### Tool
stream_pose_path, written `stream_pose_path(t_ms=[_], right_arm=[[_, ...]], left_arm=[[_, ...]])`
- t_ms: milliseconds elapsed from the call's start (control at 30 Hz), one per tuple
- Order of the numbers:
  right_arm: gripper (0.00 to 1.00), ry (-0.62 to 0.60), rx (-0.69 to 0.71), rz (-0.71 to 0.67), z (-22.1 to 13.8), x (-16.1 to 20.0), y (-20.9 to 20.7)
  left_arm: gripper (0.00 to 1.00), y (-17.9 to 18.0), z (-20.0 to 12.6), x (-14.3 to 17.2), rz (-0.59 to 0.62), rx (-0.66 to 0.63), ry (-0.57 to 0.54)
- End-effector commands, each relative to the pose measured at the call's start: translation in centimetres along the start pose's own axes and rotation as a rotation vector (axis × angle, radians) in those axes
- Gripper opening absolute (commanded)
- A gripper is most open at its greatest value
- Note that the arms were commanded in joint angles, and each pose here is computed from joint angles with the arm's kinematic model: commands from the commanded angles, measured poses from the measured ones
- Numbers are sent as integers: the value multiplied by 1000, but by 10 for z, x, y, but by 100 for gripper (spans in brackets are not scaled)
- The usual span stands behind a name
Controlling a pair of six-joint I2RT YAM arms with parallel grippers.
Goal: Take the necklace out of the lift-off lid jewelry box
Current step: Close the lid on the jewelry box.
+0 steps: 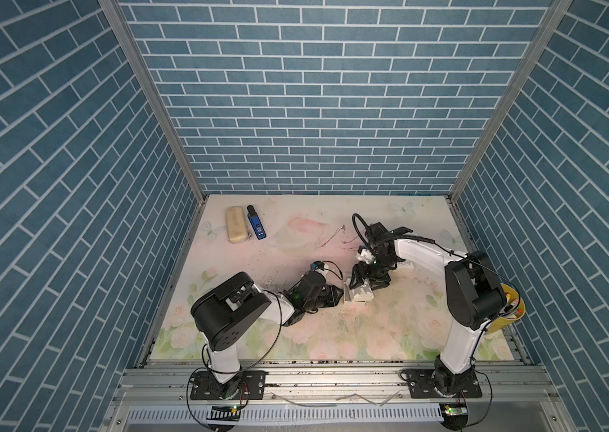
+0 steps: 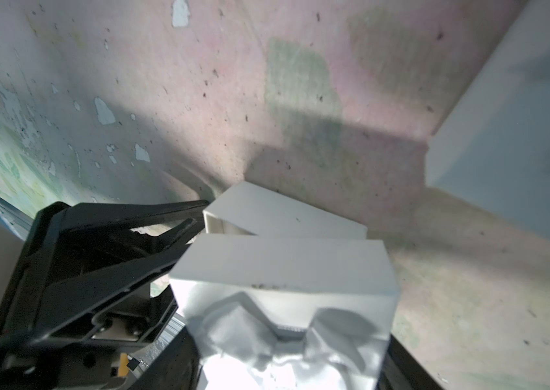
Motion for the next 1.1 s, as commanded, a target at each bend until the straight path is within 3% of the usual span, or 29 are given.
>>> stream_pose_path(t_ms=[0, 367, 767, 1067], right_arm=[[64, -63, 24, 6, -15, 2, 3], [64, -175, -74, 50, -21, 10, 2], [61, -214, -116, 111, -7, 10, -3], [61, -189, -96, 109, -14, 10, -4]], left_arm=[[30, -1, -6, -1, 3, -10, -15], [40, -10, -17, -2, 2, 41, 4], [33, -18, -10, 3, 2, 59, 83], [31, -14, -8, 1, 3, 42, 77]])
Point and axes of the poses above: each gripper's point midway between its finger pads, its own z axis out along the fingers, its own y axis along the line the jaws close on, x = y × z, the point moved 4 cm from there along -z, back along the fingers, and after that the axes turned 4 degrees about -z, right-handed, at the moved point
